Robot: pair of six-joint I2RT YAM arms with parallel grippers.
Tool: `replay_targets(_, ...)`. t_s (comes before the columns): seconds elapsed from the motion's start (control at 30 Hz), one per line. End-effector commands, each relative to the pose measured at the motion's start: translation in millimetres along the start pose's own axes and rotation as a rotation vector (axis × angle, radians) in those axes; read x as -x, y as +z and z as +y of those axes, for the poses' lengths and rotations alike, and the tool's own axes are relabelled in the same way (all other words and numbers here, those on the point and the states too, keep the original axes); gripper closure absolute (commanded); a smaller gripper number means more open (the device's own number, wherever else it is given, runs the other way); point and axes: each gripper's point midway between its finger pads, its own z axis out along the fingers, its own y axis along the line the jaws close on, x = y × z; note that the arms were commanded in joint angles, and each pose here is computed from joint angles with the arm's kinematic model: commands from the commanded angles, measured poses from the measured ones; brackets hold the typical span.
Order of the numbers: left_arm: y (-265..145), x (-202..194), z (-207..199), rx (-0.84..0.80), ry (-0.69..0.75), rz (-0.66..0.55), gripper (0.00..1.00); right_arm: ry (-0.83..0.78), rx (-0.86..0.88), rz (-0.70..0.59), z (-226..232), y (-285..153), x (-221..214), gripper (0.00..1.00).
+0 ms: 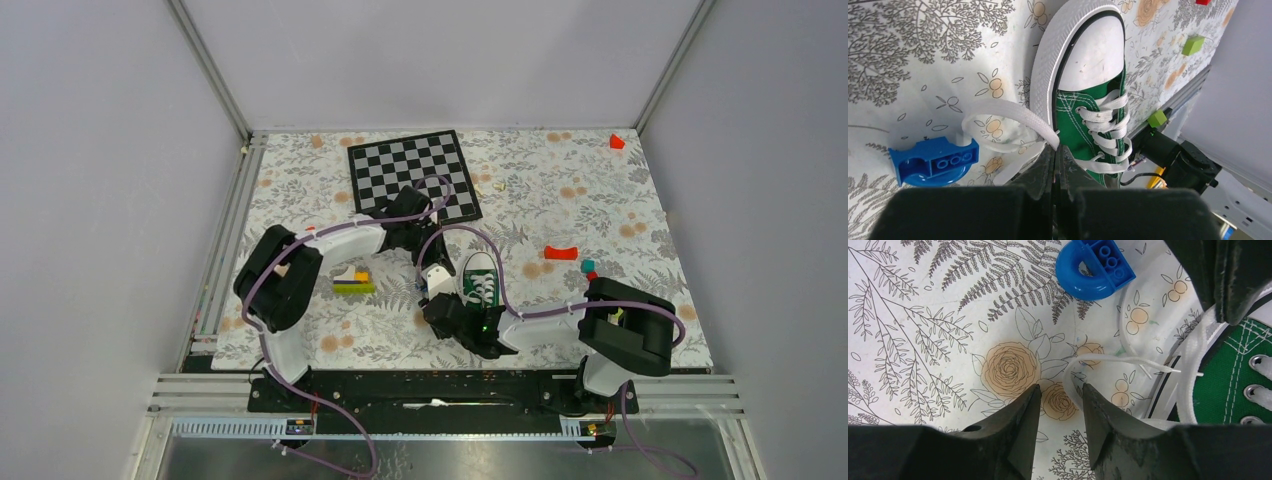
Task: Tie the shoes
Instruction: Cross the shoelace with the shoelace.
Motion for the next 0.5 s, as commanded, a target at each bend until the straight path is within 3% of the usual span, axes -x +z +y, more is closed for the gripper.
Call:
replay_targets(0.0, -1.5, 10.8, -24.3, -0.142, 0.055, 0.035, 1.00, -0.001, 0.027, 0.075, -0.8, -4.2, -23.9, 0.55)
replay_targets(0.1, -3.4, 6.8, -25.2, -0.195, 0.106, 0.096, 1.00, 0.049, 0.081, 0.022, 4.6, -15.0, -11.1, 0.51)
replay_targets(0.23, -2.6, 6.0, -7.5, -0.124, 0.154, 0.121, 1.00, 0.059, 0.107, 0.013, 9.8, -26.3, 5.6, 0.47)
replay_targets(0.47, -1.5, -2.6, -3.7, -0.146, 0.183, 0.163, 1.00, 0.093, 0.126, -0.091, 8.4, -45.5, 41.0, 0.44)
